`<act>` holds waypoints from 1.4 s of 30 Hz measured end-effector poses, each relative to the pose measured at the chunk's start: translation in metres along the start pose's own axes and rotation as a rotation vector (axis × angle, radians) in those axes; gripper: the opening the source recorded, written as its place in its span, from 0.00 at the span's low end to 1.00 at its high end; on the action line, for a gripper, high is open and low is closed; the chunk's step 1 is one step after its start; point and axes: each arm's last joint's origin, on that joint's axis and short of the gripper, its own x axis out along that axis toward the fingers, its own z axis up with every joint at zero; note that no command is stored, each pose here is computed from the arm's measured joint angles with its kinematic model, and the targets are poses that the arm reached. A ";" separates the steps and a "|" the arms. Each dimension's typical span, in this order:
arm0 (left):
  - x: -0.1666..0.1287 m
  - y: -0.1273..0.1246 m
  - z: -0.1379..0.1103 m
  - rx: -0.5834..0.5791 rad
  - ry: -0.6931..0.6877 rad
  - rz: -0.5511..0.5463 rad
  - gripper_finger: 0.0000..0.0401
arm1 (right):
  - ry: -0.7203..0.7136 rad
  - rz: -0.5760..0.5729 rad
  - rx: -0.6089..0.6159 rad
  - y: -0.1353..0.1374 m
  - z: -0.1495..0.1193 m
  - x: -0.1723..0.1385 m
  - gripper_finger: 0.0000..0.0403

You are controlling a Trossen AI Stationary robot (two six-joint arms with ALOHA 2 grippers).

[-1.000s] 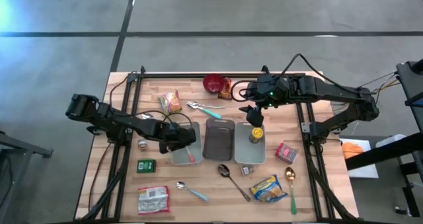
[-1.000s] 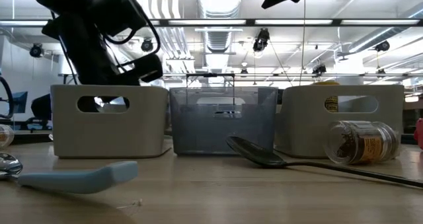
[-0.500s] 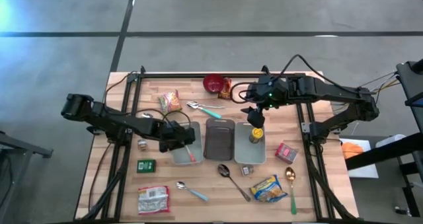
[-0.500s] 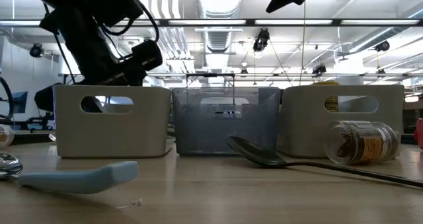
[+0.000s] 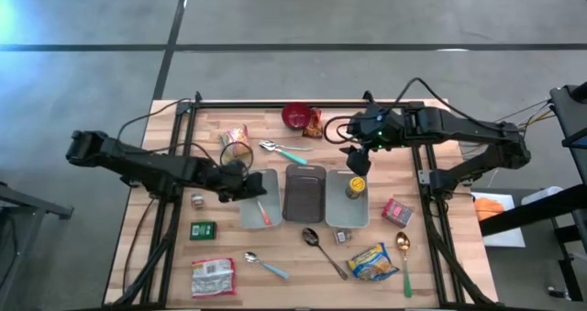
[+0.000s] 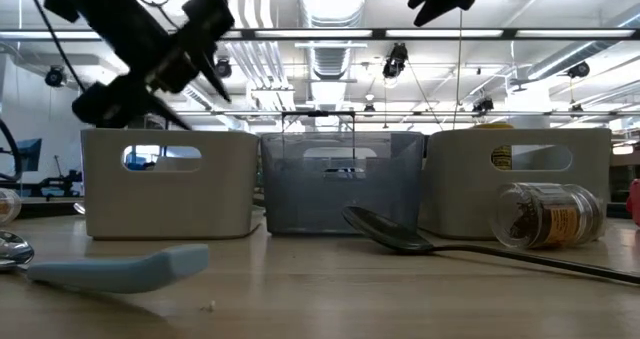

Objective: Pick & Place Food Item
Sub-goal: Put the green noodle pack into the black bin

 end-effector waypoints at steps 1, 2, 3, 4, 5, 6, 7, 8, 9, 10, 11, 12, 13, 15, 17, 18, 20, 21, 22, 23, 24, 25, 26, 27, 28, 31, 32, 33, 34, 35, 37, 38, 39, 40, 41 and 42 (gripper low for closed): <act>-0.005 -0.001 0.000 0.019 0.001 -0.012 0.57 | 0.000 -0.005 0.006 0.000 -0.001 0.000 0.66; -0.011 -0.002 0.001 0.038 0.001 -0.026 0.56 | -0.002 -0.018 0.012 -0.001 -0.001 0.000 0.66; -0.017 -0.003 0.001 0.063 0.002 -0.042 0.54 | -0.009 -0.032 0.020 -0.001 -0.001 -0.001 0.66; -0.023 -0.003 0.002 0.095 0.001 -0.055 0.52 | -0.012 -0.043 0.028 -0.002 -0.001 -0.001 0.66; -0.029 -0.003 0.002 0.139 -0.002 -0.070 0.50 | -0.015 -0.052 0.038 -0.002 -0.001 -0.001 0.66; -0.035 -0.003 0.003 0.184 -0.008 -0.088 0.47 | -0.018 -0.055 0.047 -0.003 -0.001 -0.001 0.66; -0.040 -0.003 0.003 0.237 -0.015 -0.095 0.45 | -0.022 -0.057 0.056 -0.003 0.000 0.000 0.66; -0.045 -0.001 0.004 0.285 -0.028 -0.098 0.43 | -0.025 -0.060 0.067 -0.004 0.000 0.000 0.66; -0.050 0.000 0.006 0.323 -0.044 -0.101 0.41 | -0.025 -0.061 0.077 -0.005 0.001 0.000 0.66; -0.055 0.002 0.007 0.350 -0.059 -0.092 0.39 | -0.024 -0.064 0.086 -0.005 0.001 0.000 0.66; -0.059 0.005 0.009 0.369 -0.076 -0.068 0.37 | -0.025 -0.066 0.097 -0.006 0.001 0.000 0.66; -0.062 0.009 0.010 0.378 -0.090 -0.041 0.36 | -0.025 -0.067 0.107 -0.006 0.001 0.001 0.66; -0.065 0.013 0.012 0.382 -0.103 -0.009 0.35 | -0.025 -0.068 0.123 -0.007 0.001 0.001 0.66; -0.069 0.024 0.017 0.379 -0.134 0.094 0.34 | -0.026 -0.069 0.152 -0.007 0.001 0.001 0.66; -0.072 0.035 0.023 0.365 -0.180 0.207 0.33 | -0.027 -0.069 0.180 -0.007 0.001 0.001 0.66; -0.073 0.040 0.027 0.351 -0.207 0.267 0.33 | -0.027 -0.067 0.196 -0.007 0.001 0.001 0.66; -0.074 0.047 0.034 0.298 -0.265 0.350 0.33 | -0.025 -0.059 0.220 -0.007 0.001 0.001 0.66; -0.073 0.049 0.038 0.274 -0.300 0.380 0.33 | -0.025 -0.058 0.233 -0.007 0.001 0.001 0.66; -0.072 0.051 0.042 0.246 -0.333 0.407 0.33 | -0.025 -0.057 0.245 -0.007 0.001 0.001 0.66; -0.071 0.054 0.046 0.217 -0.360 0.431 0.33 | -0.025 -0.057 0.256 -0.007 0.001 0.001 0.66; -0.068 0.055 0.051 0.189 -0.378 0.450 0.33 | -0.026 -0.057 0.268 -0.007 0.001 0.001 0.66; -0.066 0.057 0.056 0.156 -0.391 0.468 0.33 | -0.025 -0.056 0.276 -0.007 0.001 0.001 0.66; -0.063 0.059 0.060 0.127 -0.391 0.487 0.33 | -0.025 -0.053 0.285 -0.007 0.001 0.001 0.66; -0.060 0.061 0.065 0.095 -0.382 0.500 0.33 | -0.025 -0.052 0.296 -0.007 0.001 0.001 0.66; -0.056 0.063 0.069 0.060 -0.370 0.505 0.33 | -0.024 -0.051 0.307 -0.006 0.001 0.001 0.66; -0.044 0.072 0.083 -0.044 -0.325 0.490 0.33 | -0.024 -0.049 0.325 -0.006 0.001 0.001 0.66; -0.040 0.075 0.087 -0.075 -0.317 0.471 0.33 | -0.024 -0.048 0.328 -0.006 0.001 0.001 0.66; -0.036 0.078 0.091 -0.108 -0.307 0.455 0.33 | -0.024 -0.048 0.333 -0.006 0.001 0.001 0.66; -0.033 0.082 0.094 -0.138 -0.298 0.447 0.33 | -0.024 -0.047 0.339 -0.006 0.001 0.001 0.66; -0.031 0.085 0.096 -0.160 -0.296 0.446 0.33 | -0.023 -0.046 0.344 -0.006 0.001 0.001 0.66; -0.028 0.092 0.100 -0.190 -0.297 0.448 0.33 | -0.019 -0.036 0.349 -0.006 0.001 0.001 0.66; -0.028 0.095 0.100 -0.201 -0.298 0.456 0.33 | -0.016 -0.030 0.349 -0.006 0.001 0.001 0.66; -0.027 0.097 0.101 -0.208 -0.298 0.464 0.33 | -0.015 -0.027 0.349 -0.006 0.001 0.001 0.66; -0.027 0.099 0.101 -0.214 -0.299 0.467 0.33 | -0.013 -0.024 0.350 -0.006 0.001 0.001 0.66; -0.026 0.099 0.102 -0.214 -0.302 0.461 0.33 | -0.013 -0.024 0.349 -0.006 0.001 0.001 0.66; -0.025 0.100 0.102 -0.212 -0.306 0.449 0.33 | -0.014 -0.023 0.349 -0.005 0.001 0.001 0.66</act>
